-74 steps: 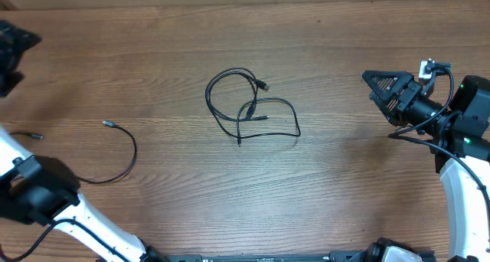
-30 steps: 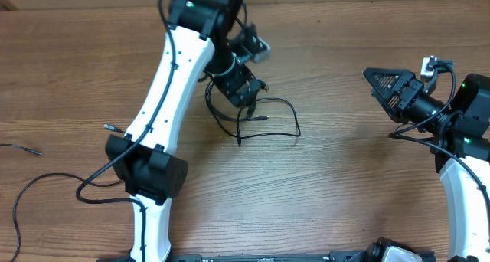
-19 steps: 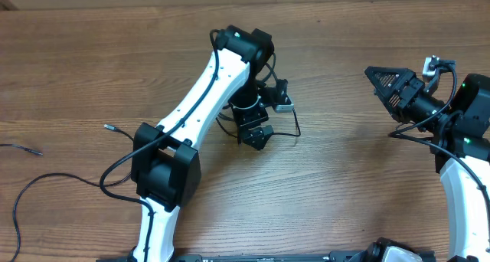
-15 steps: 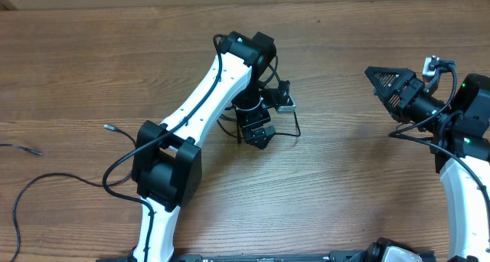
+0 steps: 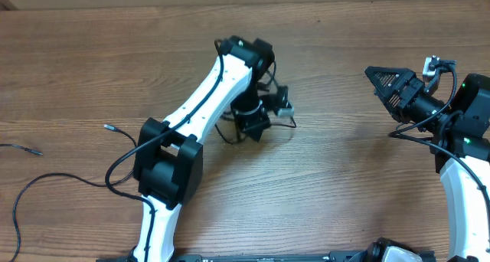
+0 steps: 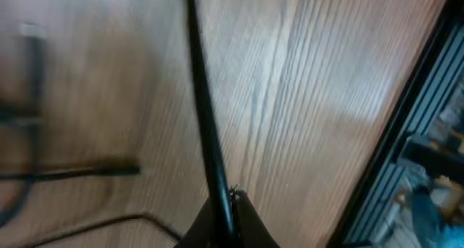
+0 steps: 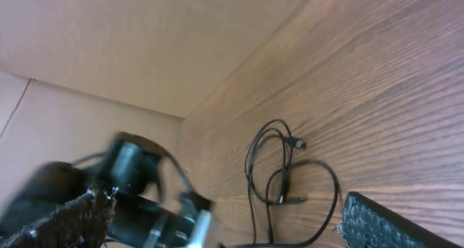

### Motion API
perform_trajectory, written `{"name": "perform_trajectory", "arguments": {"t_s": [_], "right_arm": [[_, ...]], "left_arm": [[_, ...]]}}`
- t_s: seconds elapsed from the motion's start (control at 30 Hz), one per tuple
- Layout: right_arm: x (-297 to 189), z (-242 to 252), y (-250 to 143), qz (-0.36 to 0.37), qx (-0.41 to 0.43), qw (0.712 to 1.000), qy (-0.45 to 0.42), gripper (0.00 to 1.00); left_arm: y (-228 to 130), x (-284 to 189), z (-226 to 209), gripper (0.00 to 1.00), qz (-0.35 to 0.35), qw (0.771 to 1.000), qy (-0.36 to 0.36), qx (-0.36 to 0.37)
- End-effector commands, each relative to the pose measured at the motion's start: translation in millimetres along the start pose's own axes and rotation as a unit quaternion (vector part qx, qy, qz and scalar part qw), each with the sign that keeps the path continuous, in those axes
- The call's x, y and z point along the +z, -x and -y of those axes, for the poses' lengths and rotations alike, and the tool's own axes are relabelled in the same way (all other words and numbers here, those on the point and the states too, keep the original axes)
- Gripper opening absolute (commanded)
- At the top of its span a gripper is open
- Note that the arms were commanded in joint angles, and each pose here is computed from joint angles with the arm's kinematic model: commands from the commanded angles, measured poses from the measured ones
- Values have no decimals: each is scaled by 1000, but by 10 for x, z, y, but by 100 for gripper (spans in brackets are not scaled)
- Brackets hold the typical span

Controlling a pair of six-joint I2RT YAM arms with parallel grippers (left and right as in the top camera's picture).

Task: Untangle cables
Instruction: 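Grasp a cable strand with the left gripper and lift it upward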

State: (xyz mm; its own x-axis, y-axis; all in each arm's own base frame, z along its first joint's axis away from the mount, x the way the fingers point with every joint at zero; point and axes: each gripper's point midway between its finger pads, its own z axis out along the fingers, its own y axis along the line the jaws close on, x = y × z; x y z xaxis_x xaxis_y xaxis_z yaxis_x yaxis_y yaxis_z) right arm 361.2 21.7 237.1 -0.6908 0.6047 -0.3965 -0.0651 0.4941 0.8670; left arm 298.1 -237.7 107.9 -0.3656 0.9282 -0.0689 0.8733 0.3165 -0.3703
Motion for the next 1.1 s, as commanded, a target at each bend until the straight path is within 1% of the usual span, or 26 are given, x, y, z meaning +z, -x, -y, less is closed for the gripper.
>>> {"name": "perform_trajectory", "arguments": {"t_s": [0.0, 0.03, 0.07, 0.1, 0.17, 0.2, 0.27, 0.33, 0.37, 0.4, 0.43, 0.57, 0.63, 0.67, 0.77, 0.83, 0.87, 0.93, 1.07], "right_arm": [[-19, -33, 34, 6, -6, 1000, 1, 100], [-19, -32, 35, 7, -6, 1000, 1, 100], [-19, -33, 34, 6, -6, 1000, 1, 100], [-19, -32, 35, 7, -6, 1000, 1, 100], [-19, -33, 34, 6, -6, 1000, 1, 100], [-19, -33, 34, 6, -6, 1000, 1, 100], [-19, -37, 30, 5, -6, 1000, 2, 100], [-19, -37, 30, 5, -6, 1000, 2, 100], [-19, -33, 26, 5, -5, 1000, 2, 100], [-19, -28, 19, 3, -3, 1000, 1, 100], [-19, -24, 13, 2, -1, 1000, 0, 100], [-19, -14, 1, 1, 1, 1000, -2, 100], [-19, -14, 1, 1, 1, 1000, -2, 100], [-19, -13, 0, 0, 1, 1000, -2, 100], [-19, -10, -3, 0, 2, 1000, -2, 100], [-19, -10, -3, 0, 2, 1000, -2, 100], [-19, -10, -3, 0, 2, 1000, -2, 100], [-19, -10, -4, 0, 3, 1000, -2, 100], [-19, -9, -5, 0, 3, 1000, -2, 100]], "left_arm": [[365, -969, 35, 4, 123, 989, 84, -10], [420, -1161, 63, 4, 147, 984, 101, -10], [552, -1588, 136, 4, 207, 968, 138, -15], [607, -1769, 178, 4, 234, 960, 153, -16], [723, -2268, 309, 4, 311, 931, 191, -15], [752, -2423, 355, 4, 335, 920, 202, -16], [810, -3198, 650, 4, 459, 854, 243, -15], [805, -3481, 789, 4, 505, 825, 253, -11], [785, -3691, 893, 4, 536, 802, 264, -4], [779, -3829, 947, 4, 559, 786, 265, -10], [776, -3860, 966, 4, 565, 782, 262, -14], [772, -3865, 973, 4, 576, 781, 238, -46], [792, -3942, 994, 4, 592, 770, 229, -55], [814, -4044, 1022, 4, 610, 757, 226, -56], [828, -4256, 1091, 4, 650, 729, 201, -74], [821, -4428, 1203, 4, 686, 706, 149, -96], [822, -4479, 1230, 4, 696, 699, 128, -106], [761, -4675, 1320, 4, 728, 668, 52, -146], [681, -4801, 1294, 4, 742, 645, 4, -183]]}}
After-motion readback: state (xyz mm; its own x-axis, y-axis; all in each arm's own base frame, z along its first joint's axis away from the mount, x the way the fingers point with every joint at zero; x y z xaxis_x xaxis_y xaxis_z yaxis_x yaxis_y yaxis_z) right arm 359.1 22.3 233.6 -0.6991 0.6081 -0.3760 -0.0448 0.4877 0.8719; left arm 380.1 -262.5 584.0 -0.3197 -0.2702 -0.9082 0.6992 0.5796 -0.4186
